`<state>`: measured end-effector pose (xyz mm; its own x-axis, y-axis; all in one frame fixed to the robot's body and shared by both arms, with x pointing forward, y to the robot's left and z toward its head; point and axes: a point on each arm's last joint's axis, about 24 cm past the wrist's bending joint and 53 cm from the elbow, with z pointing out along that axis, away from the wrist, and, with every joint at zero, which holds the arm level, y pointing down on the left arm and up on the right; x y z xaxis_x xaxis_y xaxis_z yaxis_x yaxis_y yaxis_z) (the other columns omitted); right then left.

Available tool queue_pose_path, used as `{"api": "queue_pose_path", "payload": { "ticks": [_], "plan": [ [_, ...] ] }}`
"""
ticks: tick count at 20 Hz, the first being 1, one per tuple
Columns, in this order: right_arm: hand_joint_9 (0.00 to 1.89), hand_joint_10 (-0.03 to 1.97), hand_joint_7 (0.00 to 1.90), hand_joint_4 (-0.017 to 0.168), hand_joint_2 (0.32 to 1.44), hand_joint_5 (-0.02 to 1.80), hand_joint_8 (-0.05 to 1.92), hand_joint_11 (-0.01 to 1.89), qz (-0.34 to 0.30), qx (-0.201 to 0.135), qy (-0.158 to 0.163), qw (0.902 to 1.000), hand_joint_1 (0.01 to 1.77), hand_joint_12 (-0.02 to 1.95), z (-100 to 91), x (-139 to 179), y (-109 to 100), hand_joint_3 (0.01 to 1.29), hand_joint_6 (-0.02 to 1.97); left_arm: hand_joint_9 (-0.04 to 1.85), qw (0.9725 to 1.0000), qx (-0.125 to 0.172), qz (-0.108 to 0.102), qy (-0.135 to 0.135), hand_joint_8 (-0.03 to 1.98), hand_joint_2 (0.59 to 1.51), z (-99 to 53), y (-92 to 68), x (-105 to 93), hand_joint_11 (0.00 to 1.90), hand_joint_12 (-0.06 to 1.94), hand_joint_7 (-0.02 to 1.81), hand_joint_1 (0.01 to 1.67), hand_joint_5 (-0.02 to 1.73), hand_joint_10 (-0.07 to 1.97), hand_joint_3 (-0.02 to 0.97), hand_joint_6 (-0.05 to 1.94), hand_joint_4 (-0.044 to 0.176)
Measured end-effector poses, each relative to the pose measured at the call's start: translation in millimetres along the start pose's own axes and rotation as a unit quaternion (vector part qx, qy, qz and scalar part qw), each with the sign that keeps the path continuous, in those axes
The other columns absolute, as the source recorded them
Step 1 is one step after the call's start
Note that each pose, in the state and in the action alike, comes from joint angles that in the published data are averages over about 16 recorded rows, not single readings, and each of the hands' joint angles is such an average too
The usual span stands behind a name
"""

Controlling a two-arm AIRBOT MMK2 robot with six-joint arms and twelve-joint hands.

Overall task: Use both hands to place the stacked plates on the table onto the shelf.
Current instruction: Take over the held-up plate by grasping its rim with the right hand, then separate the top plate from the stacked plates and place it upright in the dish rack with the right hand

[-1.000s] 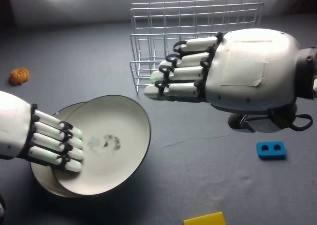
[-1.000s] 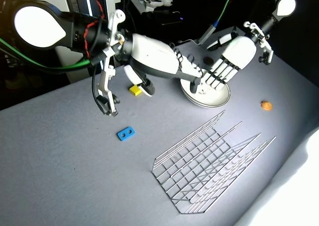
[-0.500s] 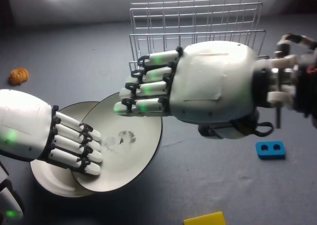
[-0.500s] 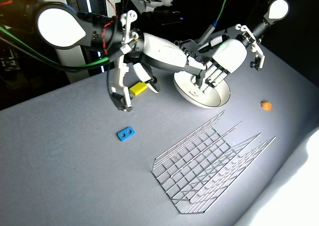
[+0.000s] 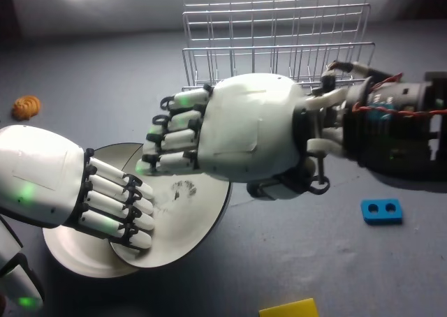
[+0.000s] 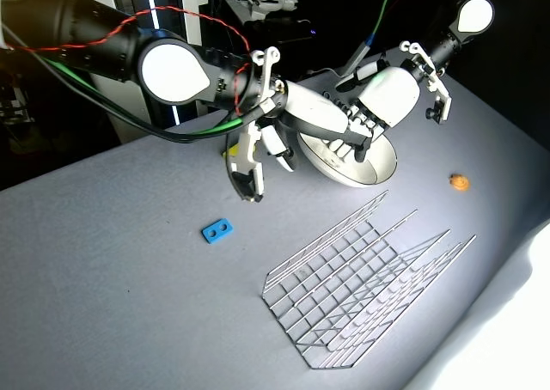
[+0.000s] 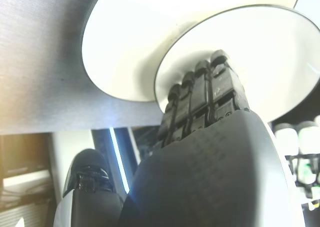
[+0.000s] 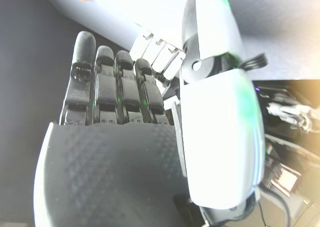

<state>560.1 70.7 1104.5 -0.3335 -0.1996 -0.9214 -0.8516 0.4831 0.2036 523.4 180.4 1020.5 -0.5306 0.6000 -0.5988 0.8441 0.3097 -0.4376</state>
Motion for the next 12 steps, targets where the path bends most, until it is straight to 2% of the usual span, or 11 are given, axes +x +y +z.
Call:
{"api": "queue_pose_path", "payload": {
  "ticks": [5, 12],
  "plan": [
    [0.37, 0.03, 0.35, 0.001, 0.99, 0.30, 0.01, 0.15, -0.005, -0.009, 0.002, 0.9999, 1.26, 1.07, 17.9, 7.9, 2.1, 0.02, 0.03, 0.01, 1.0000, 0.001, 0.001, -0.001, -0.01, 1.104, 0.6, -1.0, -1.0, 0.01, 0.01, 0.01, 0.02, 0.01, 0.02, 0.010, 0.01, 0.003],
    [0.82, 0.03, 0.73, -0.005, 0.97, 0.61, 0.08, 0.55, -0.010, -0.023, -0.010, 0.9996, 1.24, 0.95, 34.1, 11.2, 5.5, 0.02, 0.24, 0.01, 1.0000, 0.000, 0.003, 0.000, 0.00, 1.102, -1.0, -1.1, -1.3, 0.01, 0.01, 0.01, 0.02, 0.01, 0.02, 0.010, 0.01, 0.001]
  ]
}}
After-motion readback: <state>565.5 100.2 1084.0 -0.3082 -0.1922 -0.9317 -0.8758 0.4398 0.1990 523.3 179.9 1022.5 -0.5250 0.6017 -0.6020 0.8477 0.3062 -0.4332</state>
